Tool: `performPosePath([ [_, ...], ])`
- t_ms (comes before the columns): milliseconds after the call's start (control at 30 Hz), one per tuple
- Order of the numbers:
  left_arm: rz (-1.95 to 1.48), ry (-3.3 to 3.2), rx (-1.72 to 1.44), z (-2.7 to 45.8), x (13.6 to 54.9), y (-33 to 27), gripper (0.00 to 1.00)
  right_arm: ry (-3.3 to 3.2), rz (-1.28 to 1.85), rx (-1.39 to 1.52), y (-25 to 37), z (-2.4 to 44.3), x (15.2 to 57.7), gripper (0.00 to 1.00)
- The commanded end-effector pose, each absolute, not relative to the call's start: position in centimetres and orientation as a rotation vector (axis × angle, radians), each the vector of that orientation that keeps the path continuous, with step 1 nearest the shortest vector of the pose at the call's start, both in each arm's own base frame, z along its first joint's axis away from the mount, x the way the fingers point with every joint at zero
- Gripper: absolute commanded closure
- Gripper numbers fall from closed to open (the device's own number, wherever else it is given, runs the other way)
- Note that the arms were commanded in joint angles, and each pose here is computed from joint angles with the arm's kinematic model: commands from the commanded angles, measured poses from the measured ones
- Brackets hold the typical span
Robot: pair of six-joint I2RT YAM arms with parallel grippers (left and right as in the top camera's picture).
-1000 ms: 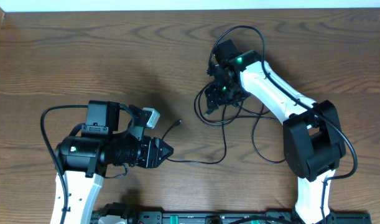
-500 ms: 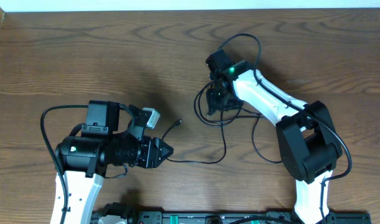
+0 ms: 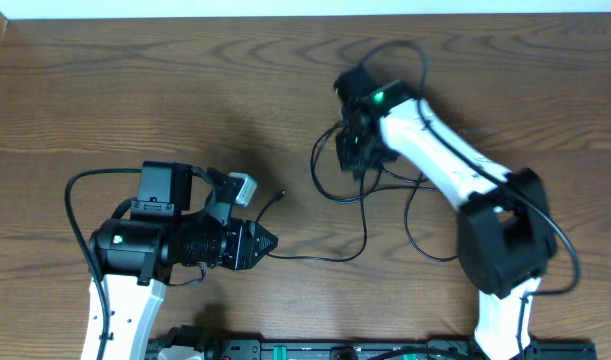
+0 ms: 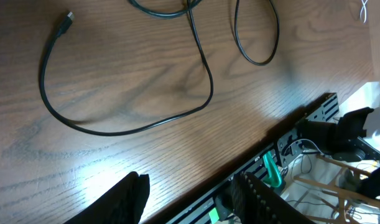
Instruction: Untangle cables
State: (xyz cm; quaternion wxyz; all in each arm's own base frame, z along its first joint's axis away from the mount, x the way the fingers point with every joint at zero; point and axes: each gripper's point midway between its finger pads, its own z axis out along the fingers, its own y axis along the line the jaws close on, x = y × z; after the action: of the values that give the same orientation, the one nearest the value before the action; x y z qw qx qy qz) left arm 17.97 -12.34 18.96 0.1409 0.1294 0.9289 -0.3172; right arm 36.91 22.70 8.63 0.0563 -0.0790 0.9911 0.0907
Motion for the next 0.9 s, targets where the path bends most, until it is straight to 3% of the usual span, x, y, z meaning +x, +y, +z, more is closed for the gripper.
performPosePath([
  [0,-0.899,2.677,0.388,18.9,17.9,-12.2,0.51,2.654,0.396,-0.290,22.3,22.5,40.0,0.99],
  [200,-0.899,2.675,0.389,18.9,18.0,-12.2,0.51,2.250,0.368,-0.181,17.3,38.3,40.5,0.99],
  [400,-0.898,2.675,0.389,18.9,18.0,-12.2,0.51,1.945,0.086,0.140,6.0,48.9,37.2,0.99],
  [633,-0.899,2.674,0.389,18.9,18.0,-12.2,0.51,1.724,-0.144,0.487,-4.7,54.1,30.2,0.99],
  [867,-0.900,2.674,0.388,18.9,18.0,-12.2,0.51,1.809,0.027,0.377,-2.2,52.8,30.2,0.99],
])
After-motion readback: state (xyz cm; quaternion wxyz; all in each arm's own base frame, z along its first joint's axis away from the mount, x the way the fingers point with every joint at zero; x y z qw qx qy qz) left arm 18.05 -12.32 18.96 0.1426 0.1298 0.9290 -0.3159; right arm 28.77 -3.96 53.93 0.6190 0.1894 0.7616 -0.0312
